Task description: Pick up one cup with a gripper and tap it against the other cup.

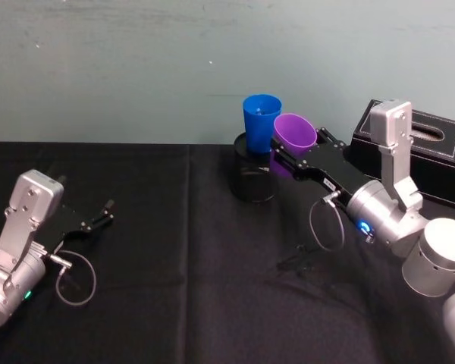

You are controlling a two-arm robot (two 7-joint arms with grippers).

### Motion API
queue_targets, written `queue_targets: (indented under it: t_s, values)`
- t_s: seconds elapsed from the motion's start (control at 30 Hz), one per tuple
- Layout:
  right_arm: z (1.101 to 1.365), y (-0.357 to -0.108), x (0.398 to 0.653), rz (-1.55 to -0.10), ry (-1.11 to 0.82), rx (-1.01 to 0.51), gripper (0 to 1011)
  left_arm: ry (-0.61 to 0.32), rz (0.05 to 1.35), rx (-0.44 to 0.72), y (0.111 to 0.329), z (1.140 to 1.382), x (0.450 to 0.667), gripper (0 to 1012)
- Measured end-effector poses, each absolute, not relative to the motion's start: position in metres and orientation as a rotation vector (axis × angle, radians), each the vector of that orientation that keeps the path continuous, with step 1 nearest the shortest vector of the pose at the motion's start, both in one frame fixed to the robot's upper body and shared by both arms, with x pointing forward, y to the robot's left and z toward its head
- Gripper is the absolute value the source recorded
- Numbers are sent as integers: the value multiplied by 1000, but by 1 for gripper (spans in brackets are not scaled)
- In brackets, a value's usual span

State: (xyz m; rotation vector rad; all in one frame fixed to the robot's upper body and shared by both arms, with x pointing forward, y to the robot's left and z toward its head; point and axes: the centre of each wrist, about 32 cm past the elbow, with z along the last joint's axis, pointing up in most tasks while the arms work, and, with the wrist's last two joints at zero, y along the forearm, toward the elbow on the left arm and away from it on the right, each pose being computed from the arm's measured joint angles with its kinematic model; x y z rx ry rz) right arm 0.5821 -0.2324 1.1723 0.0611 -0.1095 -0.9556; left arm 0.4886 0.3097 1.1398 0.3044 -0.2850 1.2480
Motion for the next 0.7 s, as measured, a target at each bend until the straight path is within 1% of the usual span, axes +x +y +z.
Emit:
queue_targets:
  t_s: [0.33, 0.7]
  values:
    - [1177, -238, 563, -937, -94, 56, 730, -285, 1248, 304, 310, 1140, 489, 1011]
    - [1177, -244, 551, -930, -68, 47, 730, -285, 1248, 304, 310, 1140, 489, 1011]
